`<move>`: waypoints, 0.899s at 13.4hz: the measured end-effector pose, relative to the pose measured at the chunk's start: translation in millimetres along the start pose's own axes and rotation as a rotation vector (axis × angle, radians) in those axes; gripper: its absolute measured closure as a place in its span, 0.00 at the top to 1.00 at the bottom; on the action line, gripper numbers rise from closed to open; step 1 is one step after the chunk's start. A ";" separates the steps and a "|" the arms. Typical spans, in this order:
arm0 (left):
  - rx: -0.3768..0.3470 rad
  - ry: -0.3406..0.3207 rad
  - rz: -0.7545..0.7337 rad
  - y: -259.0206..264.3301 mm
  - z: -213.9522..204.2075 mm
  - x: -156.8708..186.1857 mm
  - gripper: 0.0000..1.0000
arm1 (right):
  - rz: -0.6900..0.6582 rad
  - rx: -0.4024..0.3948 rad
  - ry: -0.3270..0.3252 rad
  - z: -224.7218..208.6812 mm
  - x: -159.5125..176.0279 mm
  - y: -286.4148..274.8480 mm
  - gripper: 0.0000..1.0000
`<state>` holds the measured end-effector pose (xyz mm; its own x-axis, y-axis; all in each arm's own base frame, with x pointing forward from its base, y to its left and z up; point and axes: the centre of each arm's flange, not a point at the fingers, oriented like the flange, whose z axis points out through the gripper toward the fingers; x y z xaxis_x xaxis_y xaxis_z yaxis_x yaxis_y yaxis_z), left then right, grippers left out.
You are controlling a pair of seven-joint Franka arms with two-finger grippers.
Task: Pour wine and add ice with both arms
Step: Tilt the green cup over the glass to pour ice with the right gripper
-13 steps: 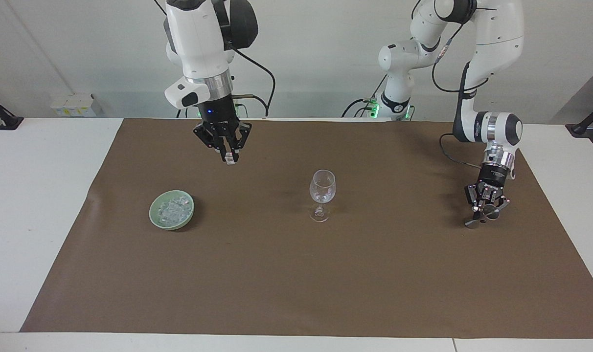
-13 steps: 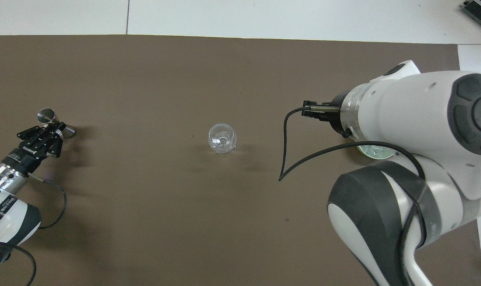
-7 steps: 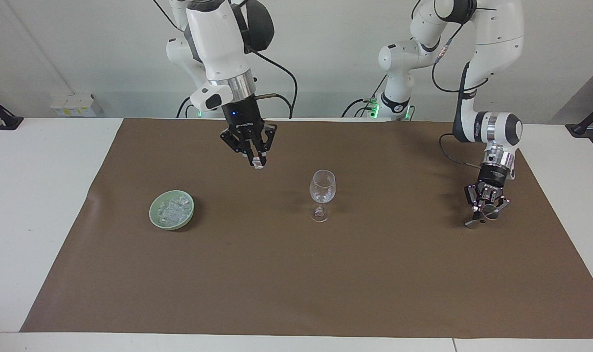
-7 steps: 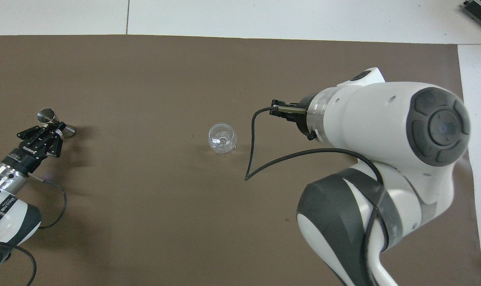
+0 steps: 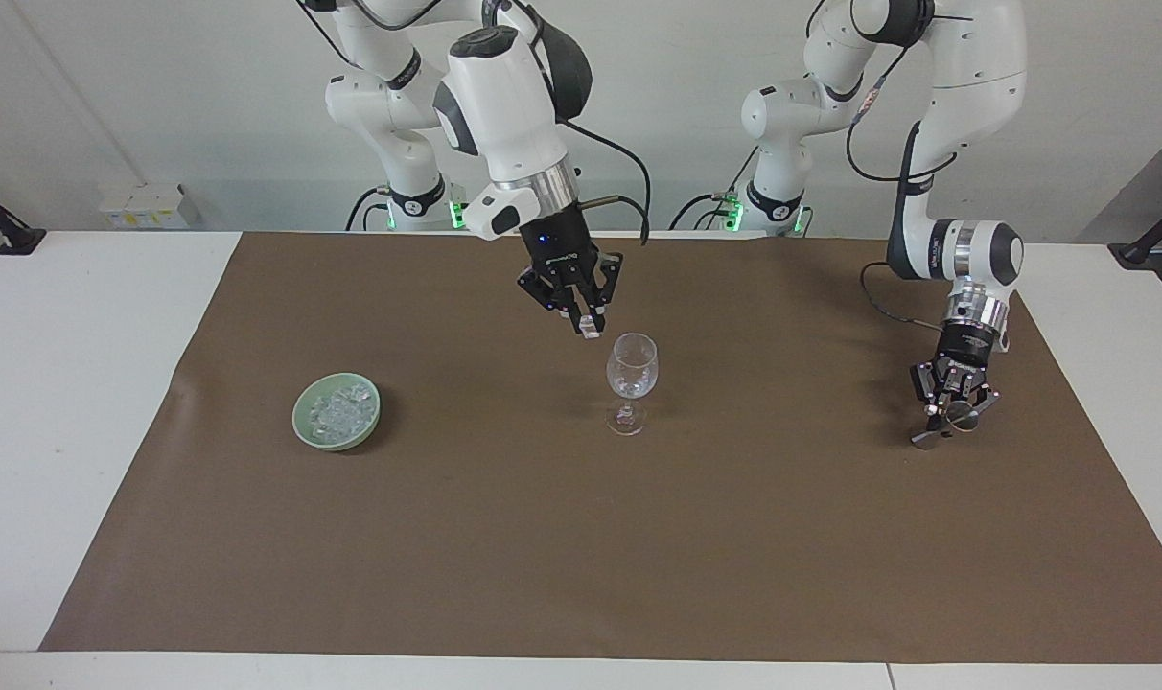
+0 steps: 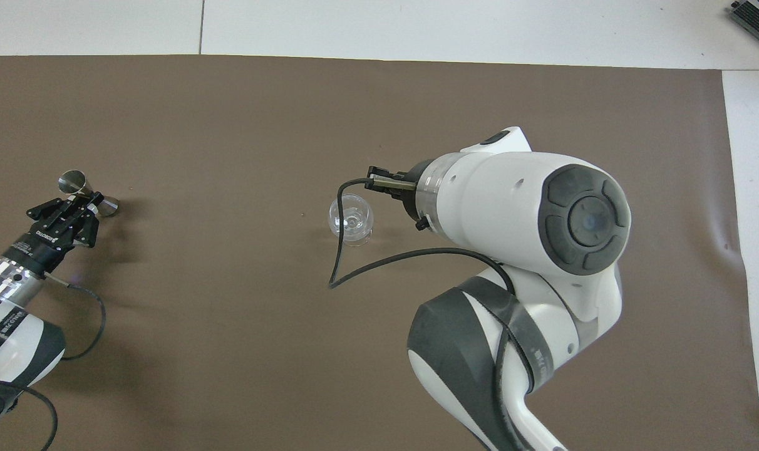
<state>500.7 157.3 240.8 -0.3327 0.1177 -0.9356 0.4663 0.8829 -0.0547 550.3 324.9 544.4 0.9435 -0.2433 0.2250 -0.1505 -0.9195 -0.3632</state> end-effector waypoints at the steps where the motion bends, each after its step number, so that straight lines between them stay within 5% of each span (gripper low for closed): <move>1: 0.002 -0.003 0.000 -0.2 0.3 -0.4 0.20 | -0.005 0.005 -0.008 4.4 -4.1 -4.3 0.25; 12: 0.008 -0.020 -0.004 -0.8 1.5 -1.8 0.20 | -0.015 0.007 -0.040 20.6 -17.2 -14.7 0.25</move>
<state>502.2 155.7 242.0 -0.3181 0.1052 -0.9422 0.4718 0.8796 -0.0610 542.4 349.0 527.2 0.9566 -0.2171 0.1944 -0.1343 -0.9205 -0.3668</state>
